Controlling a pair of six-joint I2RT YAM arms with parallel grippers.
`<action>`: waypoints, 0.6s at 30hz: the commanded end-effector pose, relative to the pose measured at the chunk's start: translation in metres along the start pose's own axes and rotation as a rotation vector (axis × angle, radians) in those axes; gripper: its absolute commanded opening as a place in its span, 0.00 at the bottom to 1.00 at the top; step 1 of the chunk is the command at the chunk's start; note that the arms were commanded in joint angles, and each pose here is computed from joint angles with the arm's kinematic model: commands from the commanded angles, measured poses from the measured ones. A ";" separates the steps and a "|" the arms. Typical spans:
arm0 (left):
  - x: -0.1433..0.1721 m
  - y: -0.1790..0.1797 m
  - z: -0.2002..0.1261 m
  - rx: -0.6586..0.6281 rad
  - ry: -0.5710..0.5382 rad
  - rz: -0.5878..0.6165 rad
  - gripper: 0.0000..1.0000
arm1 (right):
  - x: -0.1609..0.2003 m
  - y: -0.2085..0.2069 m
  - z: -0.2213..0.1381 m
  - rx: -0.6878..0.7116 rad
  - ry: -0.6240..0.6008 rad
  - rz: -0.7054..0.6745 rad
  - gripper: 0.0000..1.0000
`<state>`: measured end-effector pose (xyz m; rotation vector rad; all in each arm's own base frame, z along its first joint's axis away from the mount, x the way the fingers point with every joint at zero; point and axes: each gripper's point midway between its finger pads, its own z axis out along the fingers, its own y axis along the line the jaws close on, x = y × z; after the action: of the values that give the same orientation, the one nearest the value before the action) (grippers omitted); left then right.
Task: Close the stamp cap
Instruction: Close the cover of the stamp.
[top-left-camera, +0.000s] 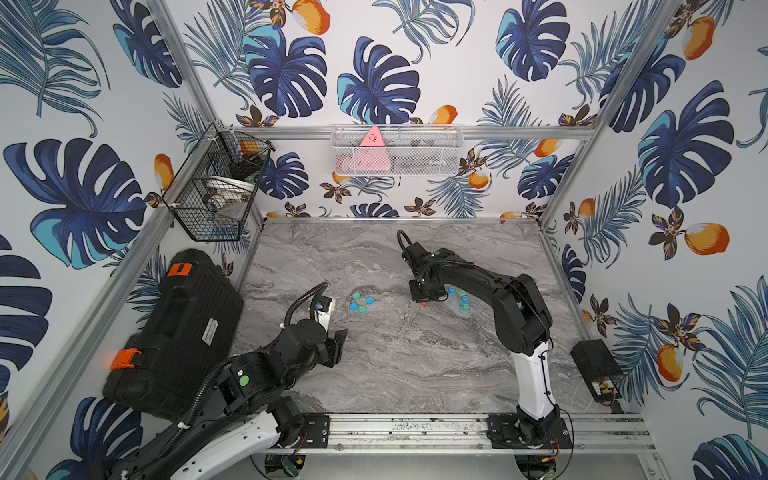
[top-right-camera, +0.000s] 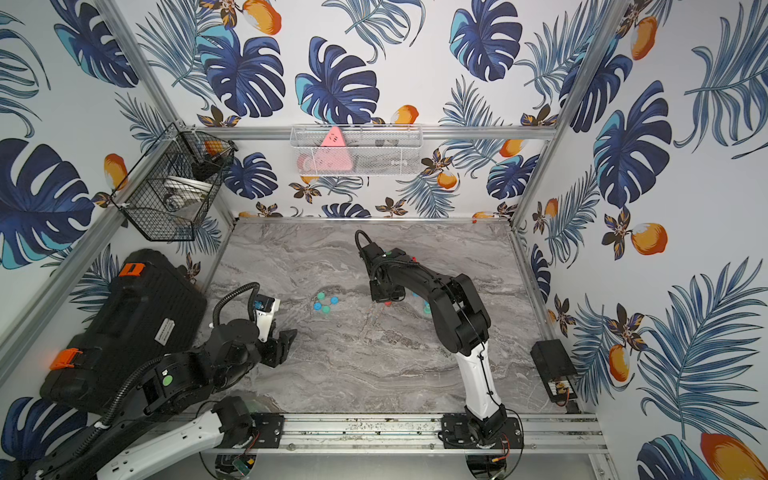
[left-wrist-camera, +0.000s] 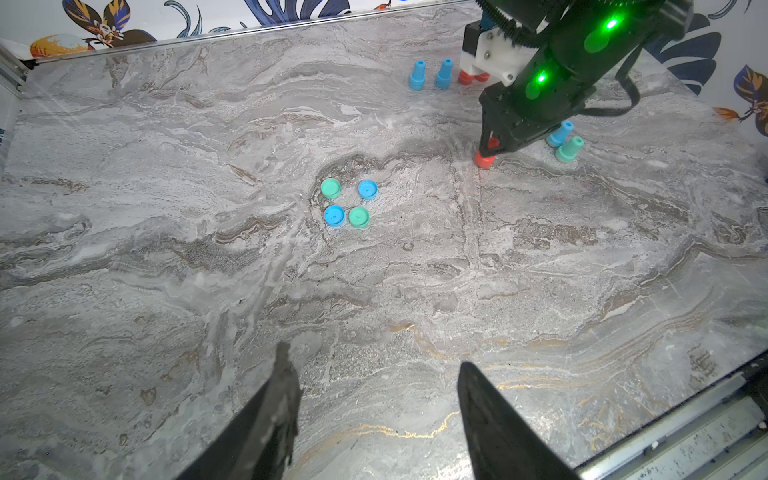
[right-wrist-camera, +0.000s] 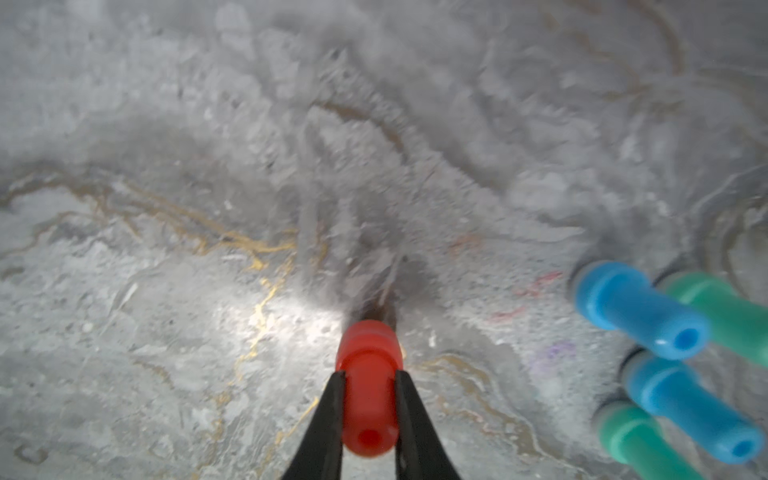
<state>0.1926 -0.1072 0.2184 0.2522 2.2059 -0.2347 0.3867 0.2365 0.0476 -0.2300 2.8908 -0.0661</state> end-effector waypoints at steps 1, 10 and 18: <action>-0.004 -0.001 0.000 0.002 -0.018 0.002 0.65 | -0.010 -0.018 -0.011 0.014 -0.007 0.014 0.17; -0.005 0.000 0.000 0.000 -0.020 0.001 0.65 | -0.045 -0.052 -0.026 0.025 -0.059 0.074 0.17; -0.004 -0.002 0.000 0.004 -0.017 0.003 0.65 | -0.062 -0.080 -0.030 0.035 -0.086 0.138 0.17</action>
<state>0.1927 -0.1075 0.2179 0.2537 2.2079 -0.2337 0.4482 0.1788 0.0948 -0.0399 2.8051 -0.0580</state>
